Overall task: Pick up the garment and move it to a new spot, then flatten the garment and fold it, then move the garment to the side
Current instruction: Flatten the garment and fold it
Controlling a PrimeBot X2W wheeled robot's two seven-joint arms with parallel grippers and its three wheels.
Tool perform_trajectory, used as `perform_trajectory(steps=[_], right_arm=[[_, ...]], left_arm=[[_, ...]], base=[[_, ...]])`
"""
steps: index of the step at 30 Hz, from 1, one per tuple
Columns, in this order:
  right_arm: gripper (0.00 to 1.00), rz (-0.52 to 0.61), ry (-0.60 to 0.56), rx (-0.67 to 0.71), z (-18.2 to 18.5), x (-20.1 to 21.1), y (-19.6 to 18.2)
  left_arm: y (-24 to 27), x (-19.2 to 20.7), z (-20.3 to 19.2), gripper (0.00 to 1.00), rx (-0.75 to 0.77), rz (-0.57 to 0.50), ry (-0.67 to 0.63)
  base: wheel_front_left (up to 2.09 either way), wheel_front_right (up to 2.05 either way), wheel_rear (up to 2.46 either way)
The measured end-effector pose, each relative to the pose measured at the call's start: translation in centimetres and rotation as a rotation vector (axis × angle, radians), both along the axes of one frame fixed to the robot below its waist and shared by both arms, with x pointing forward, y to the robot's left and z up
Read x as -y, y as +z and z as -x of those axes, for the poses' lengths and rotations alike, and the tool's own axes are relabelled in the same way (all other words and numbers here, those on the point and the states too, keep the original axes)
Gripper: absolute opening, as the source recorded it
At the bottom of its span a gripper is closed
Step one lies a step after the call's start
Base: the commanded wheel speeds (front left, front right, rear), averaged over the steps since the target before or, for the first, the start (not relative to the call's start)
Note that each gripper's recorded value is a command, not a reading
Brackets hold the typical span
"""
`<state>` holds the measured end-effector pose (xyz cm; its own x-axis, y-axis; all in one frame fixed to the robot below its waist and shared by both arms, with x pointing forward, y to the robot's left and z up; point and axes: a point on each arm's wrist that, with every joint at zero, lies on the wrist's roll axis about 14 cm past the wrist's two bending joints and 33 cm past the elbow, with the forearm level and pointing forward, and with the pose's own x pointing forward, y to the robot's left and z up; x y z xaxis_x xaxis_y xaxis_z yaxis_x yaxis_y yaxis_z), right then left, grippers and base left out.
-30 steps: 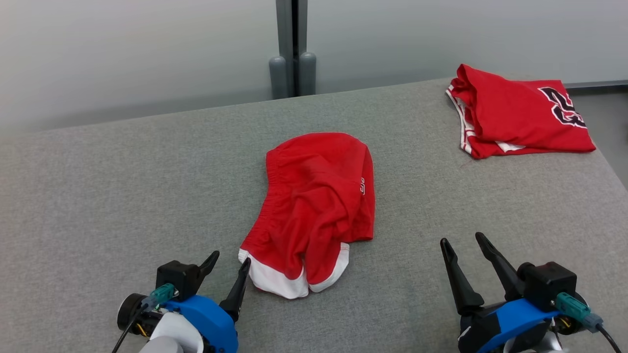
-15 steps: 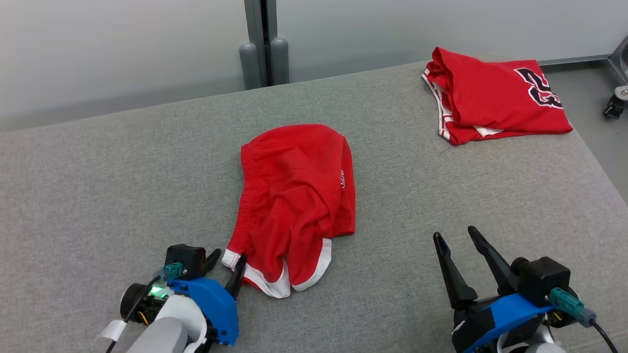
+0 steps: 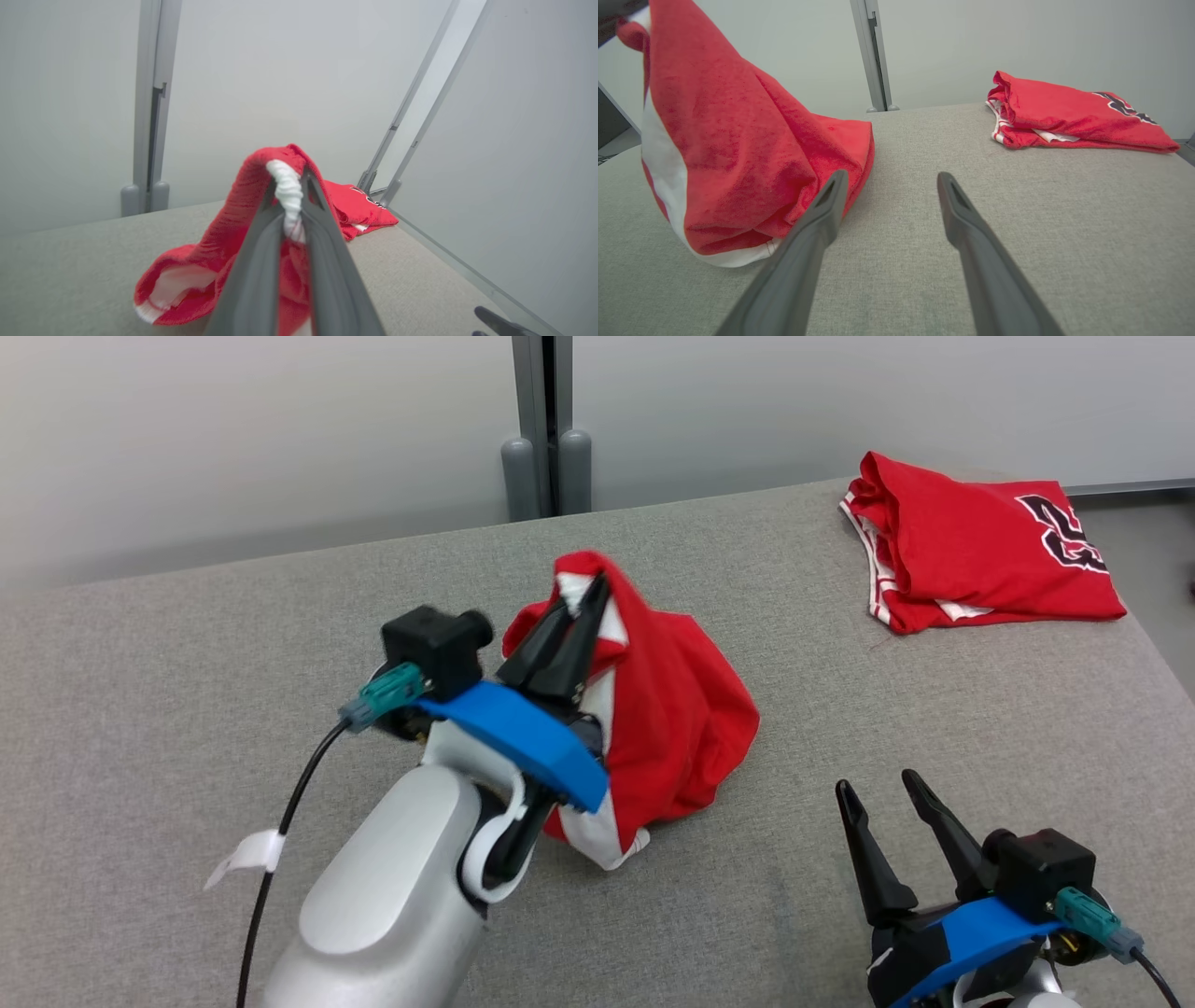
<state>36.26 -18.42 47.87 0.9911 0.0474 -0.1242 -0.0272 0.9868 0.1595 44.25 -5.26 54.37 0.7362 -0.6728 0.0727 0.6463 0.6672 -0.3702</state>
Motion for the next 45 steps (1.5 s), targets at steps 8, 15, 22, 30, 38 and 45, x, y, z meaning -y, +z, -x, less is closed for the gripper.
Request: perform_trajectory(steps=[8, 15, 22, 30, 38, 45], right_arm=[[1.00, -0.005, 0.010, 0.002, 0.2, -0.4, 0.1], [1.00, -0.017, 0.031, 0.003, -0.4, -1.1, -0.1], [1.00, -0.027, 0.117, 0.003, -1.8, -3.9, -0.3], [1.00, -0.039, 0.229, 0.001, -3.1, -7.7, -0.5], [1.00, -0.042, 0.259, 0.000, -3.0, -8.7, -0.5], [1.00, -0.024, 0.213, 0.025, -2.5, -7.1, 0.4]], left_arm=[[10.6, 4.9, 1.9, 0.00, 0.165, 0.181, -0.140], [11.0, 3.2, 0.2, 0.00, 0.138, 0.236, 0.029], [-3.9, -7.7, -0.7, 0.00, -0.198, -0.050, 0.349], [-13.7, -16.7, 6.3, 0.00, -0.527, -0.211, 0.503], [-15.0, -18.1, 8.5, 1.00, -0.515, -0.281, 0.529], [-14.0, -19.5, 8.8, 1.00, -0.419, -0.275, 0.585]], base=[[0.00, 0.00, 0.00], [0.00, 0.00, 0.00], [0.00, 0.00, 0.00], [0.00, 0.00, 0.00], [0.00, 0.00, 0.00], [0.00, 0.00, 0.00]])
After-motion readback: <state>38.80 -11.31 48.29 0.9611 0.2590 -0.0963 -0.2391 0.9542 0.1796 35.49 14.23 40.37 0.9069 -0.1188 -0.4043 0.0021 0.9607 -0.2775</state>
